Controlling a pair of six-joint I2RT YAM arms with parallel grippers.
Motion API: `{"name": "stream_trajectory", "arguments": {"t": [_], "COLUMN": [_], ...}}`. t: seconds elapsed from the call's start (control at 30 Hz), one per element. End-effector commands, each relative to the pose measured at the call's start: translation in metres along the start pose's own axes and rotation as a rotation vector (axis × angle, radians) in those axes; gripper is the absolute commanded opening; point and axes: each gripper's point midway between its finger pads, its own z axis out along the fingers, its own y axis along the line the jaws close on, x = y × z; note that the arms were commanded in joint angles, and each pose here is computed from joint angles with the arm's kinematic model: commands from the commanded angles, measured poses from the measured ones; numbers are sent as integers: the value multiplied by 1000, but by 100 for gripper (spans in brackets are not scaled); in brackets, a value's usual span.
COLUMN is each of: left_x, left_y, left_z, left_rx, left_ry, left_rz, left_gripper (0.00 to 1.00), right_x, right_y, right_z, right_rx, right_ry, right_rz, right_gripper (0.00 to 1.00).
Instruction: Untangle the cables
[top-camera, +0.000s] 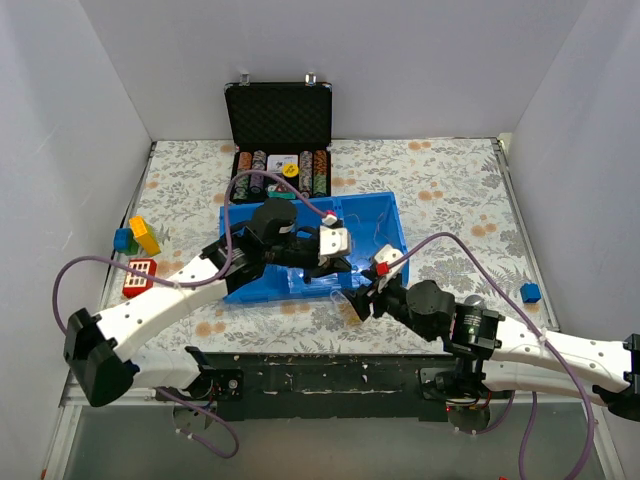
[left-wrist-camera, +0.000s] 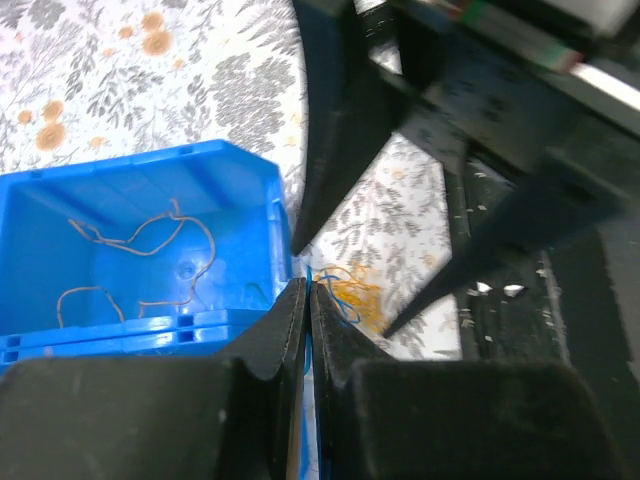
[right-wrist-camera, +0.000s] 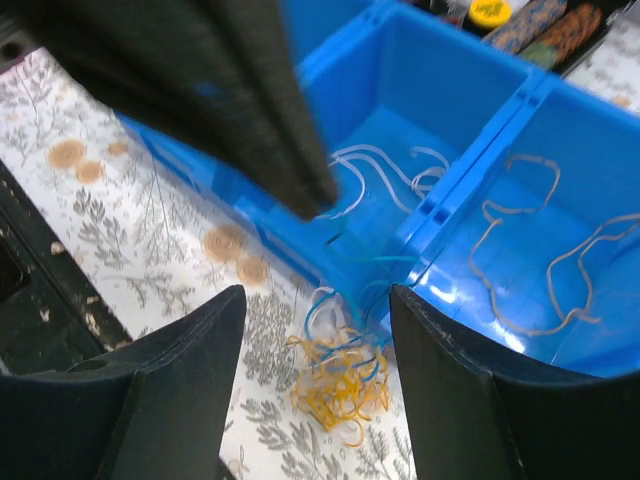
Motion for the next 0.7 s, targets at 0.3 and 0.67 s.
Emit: {"name": "stream_trajectory", "arguments": {"t": [0.3,0.67], "left_x": [-80,-154], "left_y": [-48,-47], "left_z": [-60,-87], "left_rx": [148,153], "left_ry": [-121,-246], "left_rz": [2,42], "left_gripper": [0,0], "right_x": [-60,-58], "right_y": [1,41], "right_z": [-7,18], "right_rx": [-7,-161], "right_ry": [-194,-182], "right_rz": [35,43], "right_gripper": [68,64]}}
